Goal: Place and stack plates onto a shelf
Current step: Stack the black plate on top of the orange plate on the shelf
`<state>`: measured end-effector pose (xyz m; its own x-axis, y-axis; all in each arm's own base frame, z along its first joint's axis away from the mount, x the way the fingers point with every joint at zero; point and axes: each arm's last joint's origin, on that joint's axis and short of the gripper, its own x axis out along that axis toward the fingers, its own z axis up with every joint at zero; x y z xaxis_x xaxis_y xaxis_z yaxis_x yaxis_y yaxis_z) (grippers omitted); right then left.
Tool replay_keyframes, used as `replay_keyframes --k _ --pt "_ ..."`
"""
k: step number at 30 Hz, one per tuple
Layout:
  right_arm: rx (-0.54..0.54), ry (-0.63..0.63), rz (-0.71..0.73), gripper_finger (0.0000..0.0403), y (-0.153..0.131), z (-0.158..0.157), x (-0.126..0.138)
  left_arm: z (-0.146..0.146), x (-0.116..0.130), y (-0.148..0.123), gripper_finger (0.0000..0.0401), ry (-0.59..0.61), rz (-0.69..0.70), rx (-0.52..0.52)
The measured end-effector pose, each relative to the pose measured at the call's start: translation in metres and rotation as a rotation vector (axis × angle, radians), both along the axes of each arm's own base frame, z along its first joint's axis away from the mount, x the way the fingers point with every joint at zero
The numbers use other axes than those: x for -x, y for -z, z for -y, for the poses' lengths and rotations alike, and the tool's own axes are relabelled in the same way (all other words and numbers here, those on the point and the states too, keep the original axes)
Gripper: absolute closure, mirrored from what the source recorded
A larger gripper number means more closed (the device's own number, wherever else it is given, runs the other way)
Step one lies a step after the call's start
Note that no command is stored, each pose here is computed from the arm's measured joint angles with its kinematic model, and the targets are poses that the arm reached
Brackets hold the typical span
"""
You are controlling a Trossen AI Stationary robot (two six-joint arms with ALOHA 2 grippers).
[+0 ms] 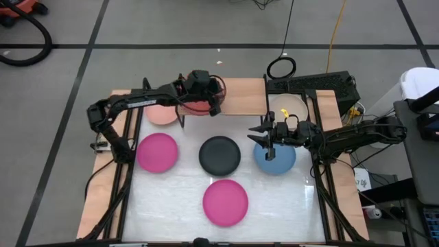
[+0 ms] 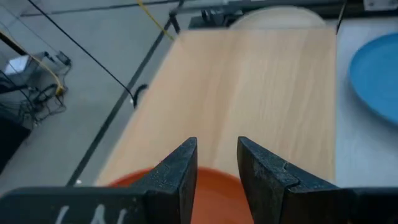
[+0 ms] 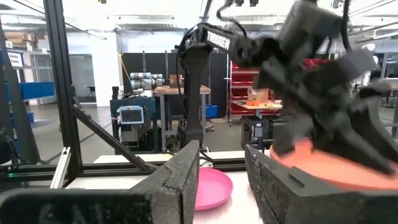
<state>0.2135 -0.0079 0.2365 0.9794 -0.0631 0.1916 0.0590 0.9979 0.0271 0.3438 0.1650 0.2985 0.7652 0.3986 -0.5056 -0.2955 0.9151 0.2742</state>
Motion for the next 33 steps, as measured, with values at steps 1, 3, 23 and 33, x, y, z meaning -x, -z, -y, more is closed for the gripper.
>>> replay_keyframes --k 1,3,23,33 --pt "0.000 0.000 -0.002 0.0289 0.000 0.000 0.000 0.002 0.005 -0.008 0.0281 0.000 0.010 -0.005" --pt "0.000 0.000 -0.007 0.0289 0.001 0.000 0.000 0.007 0.015 -0.026 0.0281 0.002 0.055 -0.030" --pt "-0.043 -0.036 -0.106 0.0289 0.000 -0.005 -0.006 0.100 0.175 -0.078 0.0281 -0.023 -0.005 0.162" --pt "0.027 0.063 -0.512 0.0289 -0.041 -0.022 -0.023 0.129 0.209 -0.013 0.0281 0.063 0.542 0.178"
